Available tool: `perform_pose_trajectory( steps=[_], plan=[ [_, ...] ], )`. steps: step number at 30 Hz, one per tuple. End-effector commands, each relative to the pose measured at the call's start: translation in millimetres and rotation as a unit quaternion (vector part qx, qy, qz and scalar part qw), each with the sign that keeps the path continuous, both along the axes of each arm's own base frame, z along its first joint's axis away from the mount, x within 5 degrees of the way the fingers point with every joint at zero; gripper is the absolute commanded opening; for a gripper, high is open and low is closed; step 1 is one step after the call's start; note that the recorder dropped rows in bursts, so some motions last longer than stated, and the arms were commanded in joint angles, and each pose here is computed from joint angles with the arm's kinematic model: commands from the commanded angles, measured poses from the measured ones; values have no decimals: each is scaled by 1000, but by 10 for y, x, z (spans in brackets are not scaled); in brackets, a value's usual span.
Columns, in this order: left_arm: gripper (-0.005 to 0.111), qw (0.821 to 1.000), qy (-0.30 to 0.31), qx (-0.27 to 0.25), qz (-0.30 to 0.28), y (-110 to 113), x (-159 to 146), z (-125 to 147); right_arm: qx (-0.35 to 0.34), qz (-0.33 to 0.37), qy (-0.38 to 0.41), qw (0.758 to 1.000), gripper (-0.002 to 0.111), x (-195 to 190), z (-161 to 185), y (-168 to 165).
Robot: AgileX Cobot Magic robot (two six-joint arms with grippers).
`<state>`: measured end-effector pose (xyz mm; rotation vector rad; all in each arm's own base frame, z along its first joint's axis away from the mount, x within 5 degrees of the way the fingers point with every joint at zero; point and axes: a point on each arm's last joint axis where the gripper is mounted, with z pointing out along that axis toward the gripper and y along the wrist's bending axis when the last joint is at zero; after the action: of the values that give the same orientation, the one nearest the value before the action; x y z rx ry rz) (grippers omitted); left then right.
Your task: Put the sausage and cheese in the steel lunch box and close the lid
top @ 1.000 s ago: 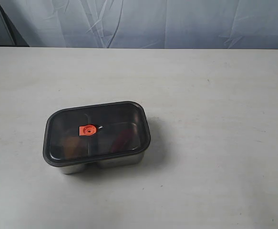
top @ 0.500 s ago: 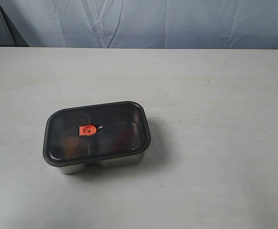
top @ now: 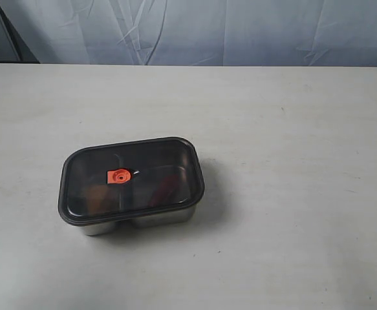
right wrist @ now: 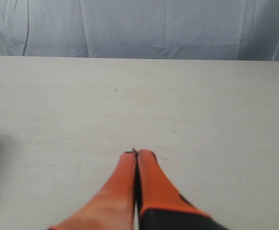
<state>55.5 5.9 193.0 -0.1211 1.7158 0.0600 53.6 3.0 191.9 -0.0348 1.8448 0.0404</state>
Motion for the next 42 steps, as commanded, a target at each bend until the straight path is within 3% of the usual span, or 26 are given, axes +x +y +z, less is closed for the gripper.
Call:
perform_pose_trajectory(
  steps=[1, 42],
  plan=[
    [0, 1000, -5, -6, 0, -3, -2, -4, 0, -2, -4, 1000, -1, 2, -10, -2],
    [0, 1000, -2, 3, 0, 1, -3, -8, 0, -2, -4, 1000, -1, 1, -11, -2]
  ],
)
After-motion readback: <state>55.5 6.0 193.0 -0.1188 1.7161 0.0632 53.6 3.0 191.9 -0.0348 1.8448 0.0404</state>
